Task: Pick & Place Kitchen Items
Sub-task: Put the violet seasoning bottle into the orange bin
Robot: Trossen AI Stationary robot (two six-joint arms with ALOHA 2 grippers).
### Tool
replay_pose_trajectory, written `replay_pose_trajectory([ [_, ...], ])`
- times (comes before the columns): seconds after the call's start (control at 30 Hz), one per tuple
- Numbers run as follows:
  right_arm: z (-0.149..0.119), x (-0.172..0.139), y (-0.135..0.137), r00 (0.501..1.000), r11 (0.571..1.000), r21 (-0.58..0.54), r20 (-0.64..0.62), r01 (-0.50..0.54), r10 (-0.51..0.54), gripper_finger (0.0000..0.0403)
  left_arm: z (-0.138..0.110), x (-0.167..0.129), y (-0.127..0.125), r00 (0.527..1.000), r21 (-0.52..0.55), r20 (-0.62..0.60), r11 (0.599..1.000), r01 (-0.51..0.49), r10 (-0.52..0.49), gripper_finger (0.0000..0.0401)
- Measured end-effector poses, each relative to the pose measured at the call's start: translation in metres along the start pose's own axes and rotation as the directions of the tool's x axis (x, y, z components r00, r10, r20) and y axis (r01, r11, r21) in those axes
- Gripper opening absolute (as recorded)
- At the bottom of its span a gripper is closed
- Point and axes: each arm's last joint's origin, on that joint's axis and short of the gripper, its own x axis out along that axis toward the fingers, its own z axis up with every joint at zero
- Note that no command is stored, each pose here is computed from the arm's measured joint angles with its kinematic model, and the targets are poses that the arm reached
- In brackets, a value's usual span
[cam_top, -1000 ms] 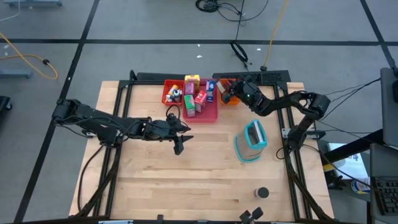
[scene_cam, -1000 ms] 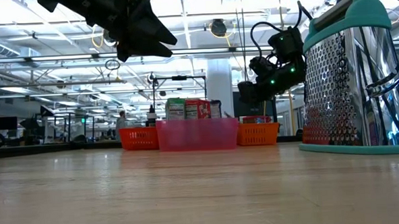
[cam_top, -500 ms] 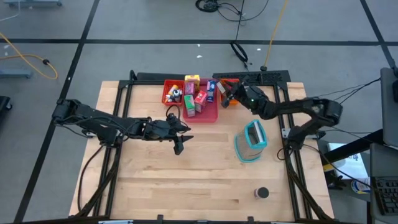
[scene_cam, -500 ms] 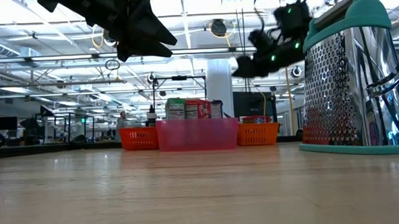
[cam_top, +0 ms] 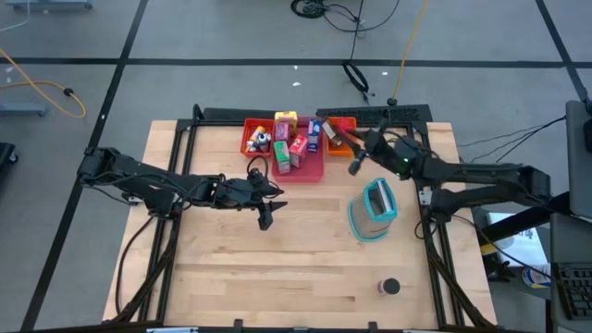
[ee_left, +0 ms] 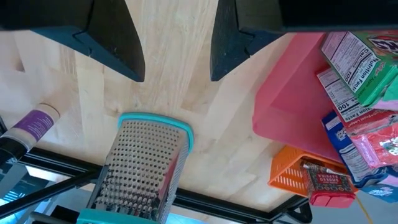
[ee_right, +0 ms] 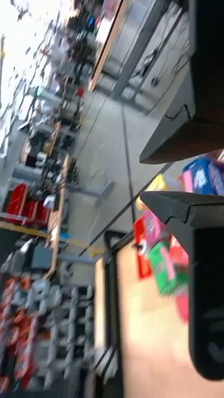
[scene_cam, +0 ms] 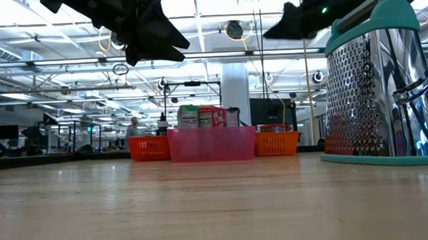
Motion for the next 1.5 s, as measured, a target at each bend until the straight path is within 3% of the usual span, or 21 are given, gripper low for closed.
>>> replay_pose_trajectory([
  [0.33,0.028,-0.052,0.032,0.964,0.963,0.074,0.084,-0.258,0.251,0.0073,0.0,0.0,0.0,1.0,0.001,0.0,1.0,0.0,0.0,0.0184],
  [0.7,0.039,-0.097,0.076,0.827,0.825,0.096,0.144,-0.558,0.543,0.0073,0.0,0.0,0.0,1.0,0.002,-0.001,1.0,0.0,0.0,0.0184],
  [0.9,0.04,-0.124,0.096,0.713,0.71,0.082,0.141,-0.7,0.687,0.0073,0.0,0.0,0.0,1.0,0.003,-0.002,1.0,-0.001,0.001,0.0184],
  [1.2,0.033,-0.175,0.126,0.481,0.472,0.11,0.075,-0.875,0.873,0.0073,0.0,0.0,0.0,1.0,-0.01,-0.005,1.0,-0.001,0.001,0.0184],
  [1.5,0.024,-0.224,0.145,0.256,0.251,0.112,0.027,-0.961,0.966,0.0073,0.0,0.0,0.0,1.0,-0.037,-0.004,0.999,-0.001,0.001,0.0184],
])
